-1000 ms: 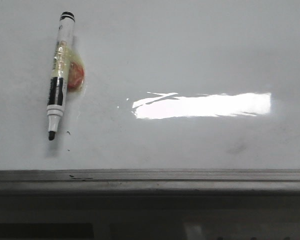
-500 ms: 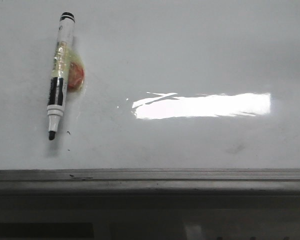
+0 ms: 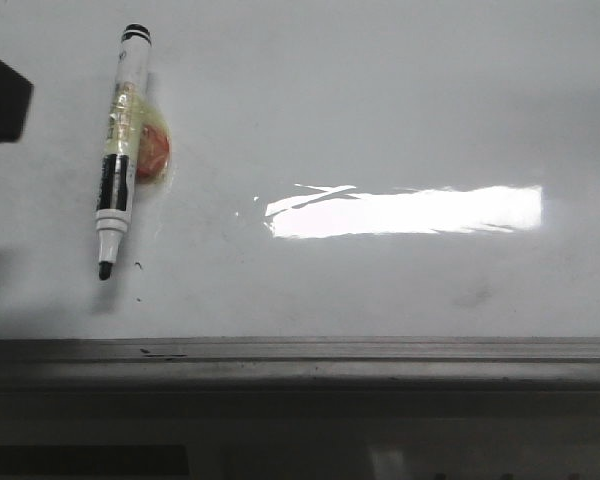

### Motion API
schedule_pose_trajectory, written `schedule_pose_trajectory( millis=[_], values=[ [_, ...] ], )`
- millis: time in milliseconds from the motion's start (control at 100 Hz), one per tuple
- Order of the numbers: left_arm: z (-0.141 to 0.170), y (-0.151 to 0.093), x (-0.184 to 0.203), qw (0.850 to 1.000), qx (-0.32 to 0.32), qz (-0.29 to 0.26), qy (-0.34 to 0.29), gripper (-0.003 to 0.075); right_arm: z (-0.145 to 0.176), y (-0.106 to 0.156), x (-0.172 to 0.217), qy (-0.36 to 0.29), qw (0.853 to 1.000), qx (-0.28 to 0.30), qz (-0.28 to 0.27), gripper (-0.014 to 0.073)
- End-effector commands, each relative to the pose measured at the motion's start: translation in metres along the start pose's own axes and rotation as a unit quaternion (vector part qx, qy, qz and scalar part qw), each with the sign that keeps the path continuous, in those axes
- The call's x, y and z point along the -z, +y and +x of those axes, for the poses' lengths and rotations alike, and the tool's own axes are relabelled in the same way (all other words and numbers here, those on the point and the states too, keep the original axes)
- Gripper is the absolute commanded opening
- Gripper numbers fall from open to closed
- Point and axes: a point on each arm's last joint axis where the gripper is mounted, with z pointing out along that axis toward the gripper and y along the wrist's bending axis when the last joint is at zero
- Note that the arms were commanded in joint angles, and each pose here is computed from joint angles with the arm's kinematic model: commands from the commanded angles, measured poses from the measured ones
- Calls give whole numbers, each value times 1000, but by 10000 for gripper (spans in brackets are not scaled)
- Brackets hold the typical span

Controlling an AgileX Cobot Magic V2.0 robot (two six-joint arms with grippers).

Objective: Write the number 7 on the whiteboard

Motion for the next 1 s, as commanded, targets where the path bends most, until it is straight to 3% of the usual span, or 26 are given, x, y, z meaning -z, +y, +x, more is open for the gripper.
schedule_pose_trajectory(
  millis=[0, 540, 700, 870, 930, 990],
  values=[
    [-16, -7, -7, 999, 17, 7, -46, 407, -15, 0, 2, -40, 999, 2, 2, 542],
    [-19, 8, -55, 996, 53, -50, -56, 398, -15, 0, 2, -40, 999, 3, 3, 542],
    [-17, 12, -64, 995, 55, -62, -47, 277, -15, 0, 2, -40, 999, 3, 3, 542],
    [-10, 11, -68, 997, 56, -53, -12, -24, -16, 0, 2, -43, 999, 12, -2, 542],
    [-9, 8, -66, 998, 46, -43, -3, -18, -15, 4, 2, -41, 998, 42, -24, 542],
    [-10, 1, -62, 1000, -6, -28, 2, -20, -15, 10, 0, -37, 995, 61, -65, 542]
  ],
)
